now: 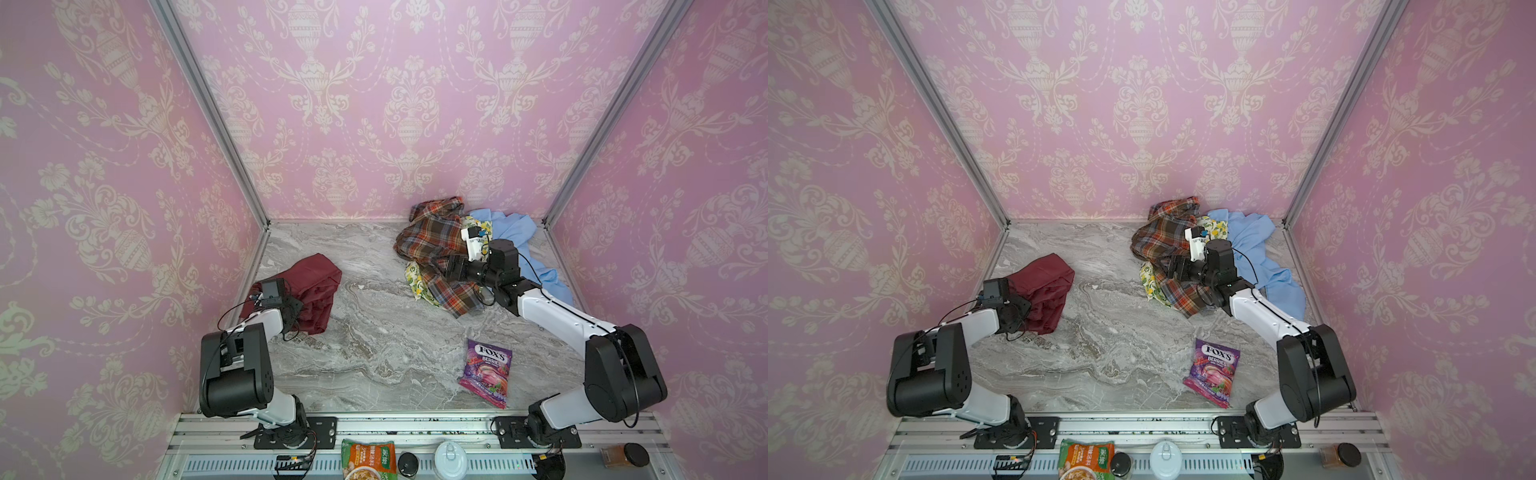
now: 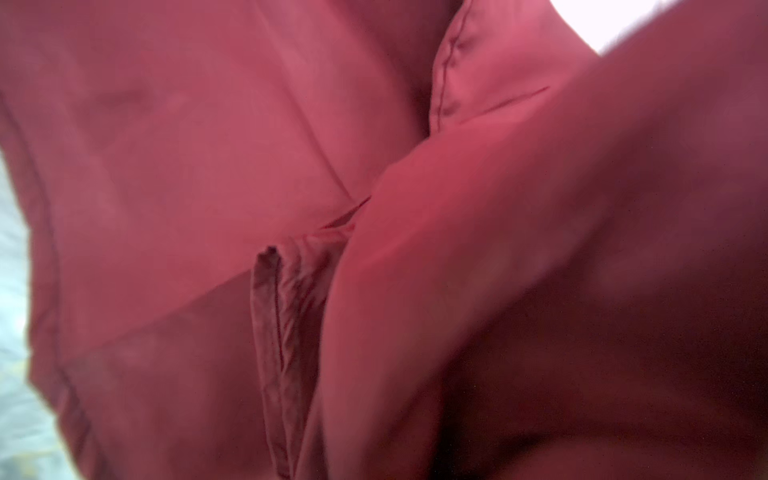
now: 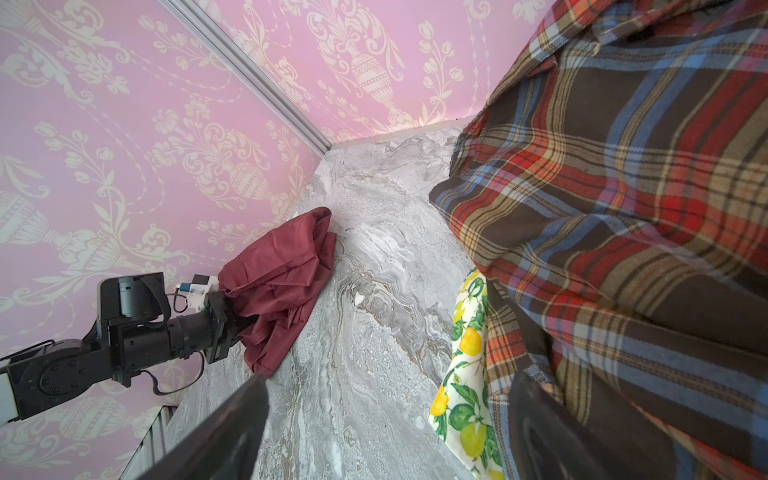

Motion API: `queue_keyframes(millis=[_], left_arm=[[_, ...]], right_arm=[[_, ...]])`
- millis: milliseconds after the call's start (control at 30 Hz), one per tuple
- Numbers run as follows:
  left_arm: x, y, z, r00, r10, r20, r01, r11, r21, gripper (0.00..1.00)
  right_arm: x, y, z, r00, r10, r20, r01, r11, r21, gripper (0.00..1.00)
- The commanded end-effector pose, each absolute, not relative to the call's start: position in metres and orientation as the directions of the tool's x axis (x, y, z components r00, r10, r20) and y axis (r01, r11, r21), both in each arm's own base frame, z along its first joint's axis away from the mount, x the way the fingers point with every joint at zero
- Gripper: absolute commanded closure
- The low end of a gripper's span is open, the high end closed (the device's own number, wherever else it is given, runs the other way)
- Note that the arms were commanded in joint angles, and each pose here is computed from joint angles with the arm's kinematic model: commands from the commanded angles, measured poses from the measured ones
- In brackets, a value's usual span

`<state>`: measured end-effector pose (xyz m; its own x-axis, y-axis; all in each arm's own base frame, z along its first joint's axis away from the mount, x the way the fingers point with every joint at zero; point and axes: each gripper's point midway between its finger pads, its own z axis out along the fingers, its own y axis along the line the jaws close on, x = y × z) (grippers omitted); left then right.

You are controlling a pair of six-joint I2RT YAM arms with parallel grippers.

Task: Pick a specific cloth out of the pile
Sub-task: 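Lower the maroon cloth onto the table beside the pile with the left gripper, then open the left gripper to release the maroon cloth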

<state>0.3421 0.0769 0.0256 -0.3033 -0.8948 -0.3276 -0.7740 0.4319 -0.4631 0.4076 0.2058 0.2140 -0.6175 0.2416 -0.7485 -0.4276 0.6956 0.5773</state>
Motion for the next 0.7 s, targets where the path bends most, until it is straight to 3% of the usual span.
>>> queue_keyframes(millis=[0,467,667], left_arm=[[0.344,0.057,0.015,-0.215,-0.951,-0.223,-0.813,0.301,-0.499,1.00],[0.404,0.044,0.018,0.079,-0.982,-0.174,-0.802,0.041,-0.595,1.00],[0.429,0.049,0.020,0.123,-0.978,-0.168,-0.801,0.002,-0.599,1.00]], right_arm=[[0.407,0.209,0.229,-0.616,0.258,-0.744,-0.428,0.683,0.592,0.08],[0.406,0.204,0.230,-0.618,0.212,-0.757,-0.424,0.721,0.548,0.08],[0.409,0.206,0.231,-0.620,0.209,-0.756,-0.425,0.721,0.548,0.08]])
